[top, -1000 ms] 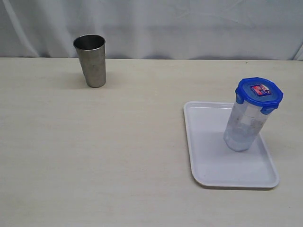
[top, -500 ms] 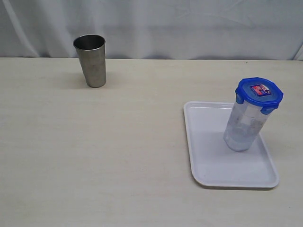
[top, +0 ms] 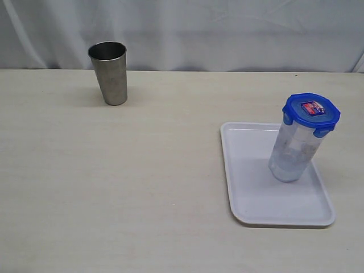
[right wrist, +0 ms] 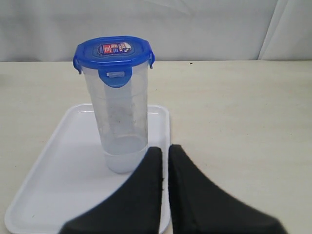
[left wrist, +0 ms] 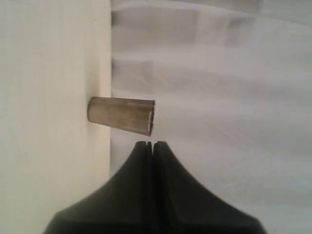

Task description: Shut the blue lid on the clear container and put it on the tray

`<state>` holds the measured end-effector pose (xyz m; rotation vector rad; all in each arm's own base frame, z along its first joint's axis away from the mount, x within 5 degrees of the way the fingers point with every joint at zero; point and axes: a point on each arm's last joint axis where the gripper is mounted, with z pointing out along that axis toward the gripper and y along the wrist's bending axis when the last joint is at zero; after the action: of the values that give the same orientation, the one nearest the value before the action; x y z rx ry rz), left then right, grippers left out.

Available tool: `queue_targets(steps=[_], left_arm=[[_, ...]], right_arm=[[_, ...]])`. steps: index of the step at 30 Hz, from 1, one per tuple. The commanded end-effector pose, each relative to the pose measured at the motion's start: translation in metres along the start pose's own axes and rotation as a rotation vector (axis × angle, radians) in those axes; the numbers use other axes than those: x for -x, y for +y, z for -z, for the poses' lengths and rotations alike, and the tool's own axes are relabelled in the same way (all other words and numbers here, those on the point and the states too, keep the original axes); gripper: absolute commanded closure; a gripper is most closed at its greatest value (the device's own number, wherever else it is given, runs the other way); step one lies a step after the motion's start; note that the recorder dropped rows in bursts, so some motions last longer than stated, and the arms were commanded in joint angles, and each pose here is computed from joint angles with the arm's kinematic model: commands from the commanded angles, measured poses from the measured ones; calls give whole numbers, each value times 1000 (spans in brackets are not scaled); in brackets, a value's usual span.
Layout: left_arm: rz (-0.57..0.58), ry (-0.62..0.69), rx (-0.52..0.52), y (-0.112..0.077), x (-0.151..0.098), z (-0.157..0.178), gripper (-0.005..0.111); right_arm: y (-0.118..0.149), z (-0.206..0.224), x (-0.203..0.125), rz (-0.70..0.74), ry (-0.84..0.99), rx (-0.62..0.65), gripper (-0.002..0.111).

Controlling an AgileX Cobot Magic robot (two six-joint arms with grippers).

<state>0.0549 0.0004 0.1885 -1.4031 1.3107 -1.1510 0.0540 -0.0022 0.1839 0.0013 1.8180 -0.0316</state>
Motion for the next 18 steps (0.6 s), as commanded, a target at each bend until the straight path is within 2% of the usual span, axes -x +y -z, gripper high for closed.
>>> queue_targets(steps=[1,7,8,9,13,16,18], left_arm=[[-20,-7,21,2,1,0,107],[-26,-7,22,3,1,0,107],[-71,-7,22,3,1,0,107],[-175,-6,22,3,1,0,107],[-740,0,23,3,1,0,107],[-1255,7,23,3,1,0,107],[-1506,11,22,3,1,0,107]], right_arm=[[0,0,-1,2,-1,-5,104],[0,0,-1,2,-1,-5,104],[0,0,-1,2,-1,-5,104],[0,0,-1,2,-1,-5,104],[0,0,-1,2,-1,-5,104],[0,0,-1,2,-1,-5,104],[0,0,-1,2,-1,-5,104]])
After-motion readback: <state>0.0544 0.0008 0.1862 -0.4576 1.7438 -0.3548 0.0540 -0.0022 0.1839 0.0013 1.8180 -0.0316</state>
